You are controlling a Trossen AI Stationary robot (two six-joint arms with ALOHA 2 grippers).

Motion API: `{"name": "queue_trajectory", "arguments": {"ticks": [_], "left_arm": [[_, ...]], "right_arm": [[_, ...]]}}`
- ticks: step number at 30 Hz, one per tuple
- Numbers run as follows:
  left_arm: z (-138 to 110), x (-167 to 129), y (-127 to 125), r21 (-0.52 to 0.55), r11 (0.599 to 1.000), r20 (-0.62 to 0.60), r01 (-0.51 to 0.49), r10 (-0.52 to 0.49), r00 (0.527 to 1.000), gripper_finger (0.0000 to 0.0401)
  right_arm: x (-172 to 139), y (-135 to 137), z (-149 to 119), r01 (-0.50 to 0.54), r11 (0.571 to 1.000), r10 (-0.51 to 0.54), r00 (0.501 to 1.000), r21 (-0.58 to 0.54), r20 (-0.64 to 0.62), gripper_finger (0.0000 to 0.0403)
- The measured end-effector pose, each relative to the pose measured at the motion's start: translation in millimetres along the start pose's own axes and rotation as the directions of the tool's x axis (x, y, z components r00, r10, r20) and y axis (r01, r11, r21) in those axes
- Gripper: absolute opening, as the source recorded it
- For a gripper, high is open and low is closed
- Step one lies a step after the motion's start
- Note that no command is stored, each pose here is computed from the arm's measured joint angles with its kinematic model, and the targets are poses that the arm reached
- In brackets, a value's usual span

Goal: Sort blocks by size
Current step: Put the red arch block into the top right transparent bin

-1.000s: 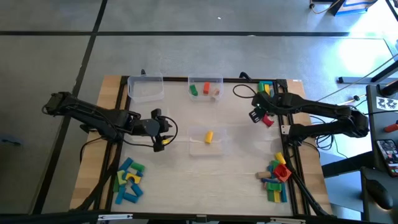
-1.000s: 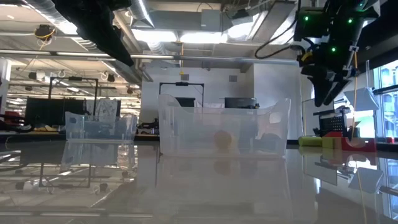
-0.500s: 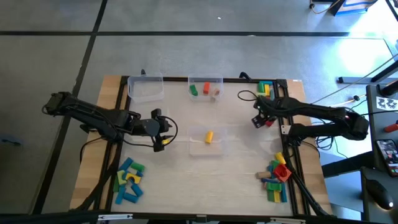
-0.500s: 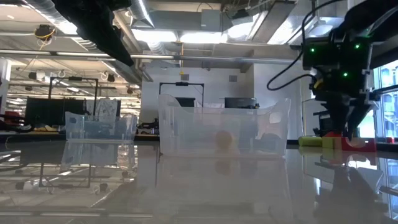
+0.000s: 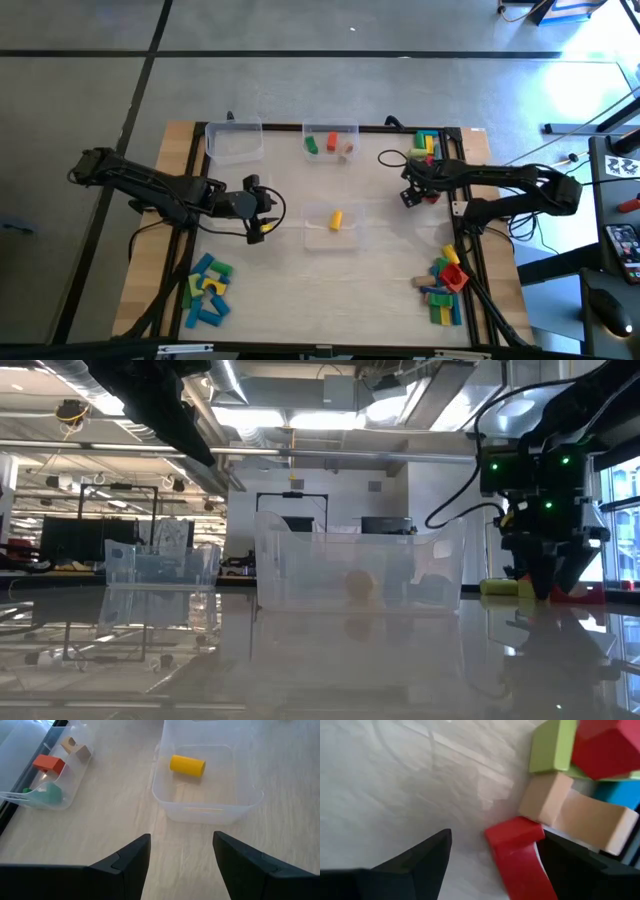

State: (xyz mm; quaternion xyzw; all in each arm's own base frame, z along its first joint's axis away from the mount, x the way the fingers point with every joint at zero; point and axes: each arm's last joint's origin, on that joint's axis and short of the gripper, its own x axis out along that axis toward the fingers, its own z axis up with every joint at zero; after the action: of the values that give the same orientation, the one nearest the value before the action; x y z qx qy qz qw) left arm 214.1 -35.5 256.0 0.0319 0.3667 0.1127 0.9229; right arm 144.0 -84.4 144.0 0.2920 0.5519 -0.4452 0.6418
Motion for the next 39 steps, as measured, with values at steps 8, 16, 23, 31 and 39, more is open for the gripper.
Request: {"name": "queue_trajectory", "arguments": {"ticks": [8,16,23,31,39], "left_arm": [[0.0,0.0,0.0,0.000,1.000,0.000,0.000,0.000,1.000,0.0210],[0.0,0.0,0.0,0.001,1.000,0.000,0.000,0.000,1.000,0.0210],[-0.1,0.0,0.0,0.001,1.000,-0.001,0.000,0.000,1.000,0.0210],[-0.1,0.0,0.0,0.007,1.000,-0.001,0.000,0.000,1.000,0.0210],[-0.3,-0.1,-0.2,0.002,1.000,-0.003,0.001,-0.001,1.000,0.0210]], "right_arm": [[8.9,4.6,2.8,0.014,1.000,-0.015,0.999,-0.016,-0.028,0.0276],[9.3,5.7,2.3,-0.019,0.999,0.016,0.999,-0.046,-0.046,0.0192],[8.7,6.4,3.1,-0.030,0.998,0.027,0.998,-0.060,-0.049,0.0169],[-13.7,8.7,15.6,-0.020,0.998,0.017,0.998,-0.054,-0.060,0.0183],[-18.4,2.8,8.0,0.042,0.999,-0.042,0.986,0.002,-0.160,0.0183]]}}
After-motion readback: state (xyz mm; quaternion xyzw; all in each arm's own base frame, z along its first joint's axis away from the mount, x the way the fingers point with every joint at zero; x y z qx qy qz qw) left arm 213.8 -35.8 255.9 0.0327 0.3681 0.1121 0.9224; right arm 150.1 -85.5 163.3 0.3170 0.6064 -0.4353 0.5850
